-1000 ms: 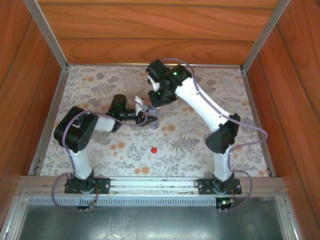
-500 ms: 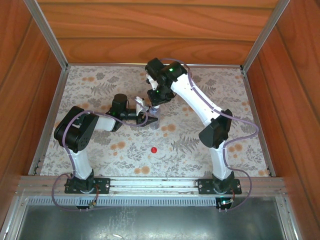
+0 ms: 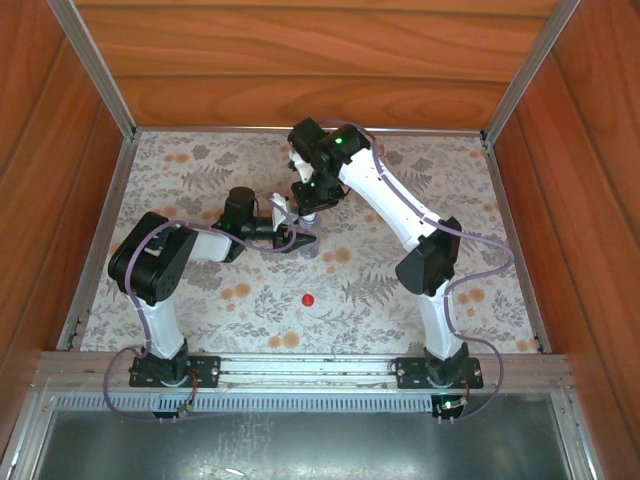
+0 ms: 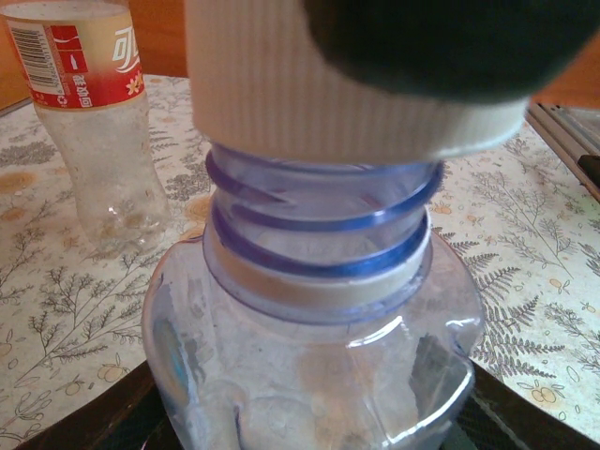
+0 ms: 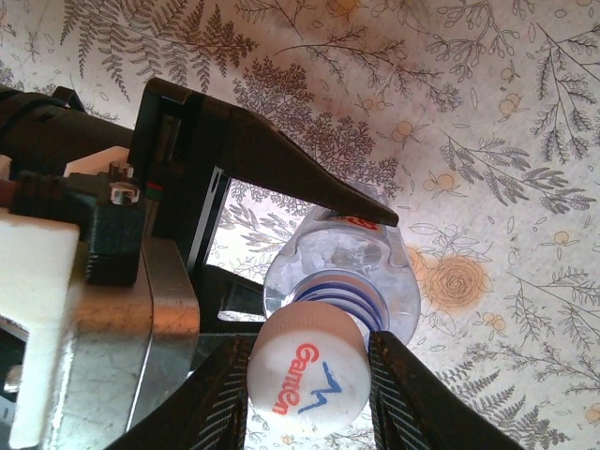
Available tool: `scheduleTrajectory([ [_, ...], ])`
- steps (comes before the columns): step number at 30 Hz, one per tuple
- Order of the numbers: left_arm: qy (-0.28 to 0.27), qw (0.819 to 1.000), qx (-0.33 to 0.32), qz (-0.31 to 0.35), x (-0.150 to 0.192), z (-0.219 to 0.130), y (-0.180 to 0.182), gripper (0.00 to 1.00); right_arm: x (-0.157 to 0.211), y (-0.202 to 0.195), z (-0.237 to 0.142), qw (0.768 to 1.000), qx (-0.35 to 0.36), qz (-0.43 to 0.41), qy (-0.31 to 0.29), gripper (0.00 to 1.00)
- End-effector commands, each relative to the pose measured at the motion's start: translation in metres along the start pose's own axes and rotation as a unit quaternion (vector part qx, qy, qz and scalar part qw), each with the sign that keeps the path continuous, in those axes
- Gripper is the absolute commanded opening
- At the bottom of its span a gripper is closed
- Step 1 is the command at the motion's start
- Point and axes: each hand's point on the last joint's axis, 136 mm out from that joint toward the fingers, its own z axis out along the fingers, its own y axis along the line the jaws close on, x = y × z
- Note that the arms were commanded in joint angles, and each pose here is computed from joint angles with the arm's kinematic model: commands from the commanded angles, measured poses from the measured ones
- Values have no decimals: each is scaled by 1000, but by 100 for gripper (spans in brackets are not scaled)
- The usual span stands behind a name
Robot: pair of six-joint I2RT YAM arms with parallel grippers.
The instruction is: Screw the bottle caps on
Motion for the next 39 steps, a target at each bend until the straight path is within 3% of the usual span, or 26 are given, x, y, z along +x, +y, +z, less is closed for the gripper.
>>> scheduleTrajectory([
  [1,19,999,20,-22,16,6,-8,60,5,0,8,1000,-2,-7,19,36],
  [29,22,999,22,-19,18,7,-10,60,9,-13,7,995,82,-43,23,36],
  [39,22,999,23,-18,17,6,-10,60,10,-11,15,995,82,-43,27,37],
])
